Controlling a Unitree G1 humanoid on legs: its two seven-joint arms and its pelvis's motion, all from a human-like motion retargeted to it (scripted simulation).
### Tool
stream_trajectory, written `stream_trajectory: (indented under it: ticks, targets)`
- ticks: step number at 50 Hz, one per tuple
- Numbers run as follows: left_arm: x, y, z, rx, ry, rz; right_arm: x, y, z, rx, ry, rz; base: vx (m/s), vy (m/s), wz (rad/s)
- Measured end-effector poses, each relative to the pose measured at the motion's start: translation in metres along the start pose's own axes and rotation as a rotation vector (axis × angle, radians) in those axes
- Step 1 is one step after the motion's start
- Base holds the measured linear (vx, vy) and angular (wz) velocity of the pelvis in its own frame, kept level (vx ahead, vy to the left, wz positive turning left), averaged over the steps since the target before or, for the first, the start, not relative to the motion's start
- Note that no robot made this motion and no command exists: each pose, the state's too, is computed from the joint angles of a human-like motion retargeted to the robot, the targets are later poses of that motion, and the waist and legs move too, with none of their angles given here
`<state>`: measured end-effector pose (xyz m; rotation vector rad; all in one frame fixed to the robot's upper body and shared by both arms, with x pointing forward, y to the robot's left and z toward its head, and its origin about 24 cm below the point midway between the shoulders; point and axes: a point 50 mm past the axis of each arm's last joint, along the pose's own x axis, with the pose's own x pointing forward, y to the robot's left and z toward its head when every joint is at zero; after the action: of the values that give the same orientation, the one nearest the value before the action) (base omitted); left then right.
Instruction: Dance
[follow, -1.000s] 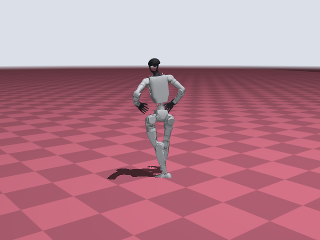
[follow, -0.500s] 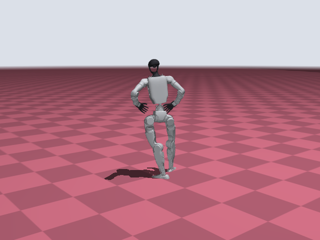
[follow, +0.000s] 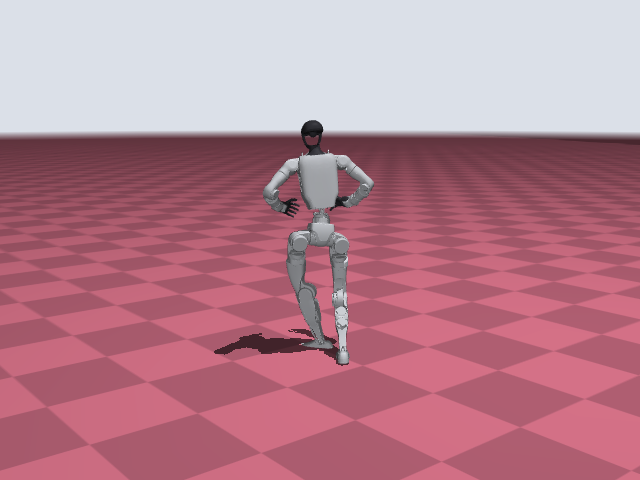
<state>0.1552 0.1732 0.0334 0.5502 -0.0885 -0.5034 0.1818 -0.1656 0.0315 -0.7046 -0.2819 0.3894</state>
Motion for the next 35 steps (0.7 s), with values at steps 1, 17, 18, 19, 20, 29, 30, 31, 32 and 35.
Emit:
stream_trajectory:
  ticks: [1,17,18,19,20,29,30,31,32,35]
  targets:
    - [0.000,-0.002,0.000,-0.012,0.001,-0.002,0.005,-0.003,0.004,-0.010,-0.032,-0.012,-0.46,0.06,-0.07]
    - [-0.007,-0.014,-0.009,-0.030,0.105,-0.193,-0.037,0.004,-0.014,0.114,0.222,0.070,-0.31,0.11,-0.18]
    - [-0.011,-0.017,-0.010,-0.046,0.117,-0.192,-0.044,0.003,-0.018,0.129,0.266,0.047,-0.14,0.31,-0.21]
    - [-0.015,-0.019,-0.011,-0.062,0.130,-0.187,-0.051,0.003,-0.021,0.140,0.303,0.020,-0.13,0.35,-0.10]
    - [-0.020,-0.021,-0.012,-0.078,0.143,-0.182,-0.057,0.002,-0.025,0.148,0.337,-0.008,-0.12,0.39,-0.02]
    - [-0.044,-0.029,-0.018,-0.111,0.184,-0.117,-0.066,0.022,-0.032,0.171,0.423,-0.115,-0.15,0.42,-0.05]
    - [-0.044,-0.028,-0.018,-0.108,0.181,-0.105,-0.065,0.026,-0.032,0.174,0.424,-0.108,-0.19,0.33,-0.38]
    - [-0.043,-0.026,-0.018,-0.099,0.173,-0.086,-0.063,0.030,-0.032,0.175,0.421,-0.103,-0.19,0.31,-0.36]
    - [-0.042,-0.024,-0.018,-0.093,0.168,-0.068,-0.061,0.034,-0.032,0.176,0.420,-0.096,-0.19,0.27,-0.37]
    - [-0.041,-0.021,-0.019,-0.083,0.165,-0.022,-0.058,0.044,-0.033,0.175,0.421,-0.077,-0.16,0.21,-0.31]
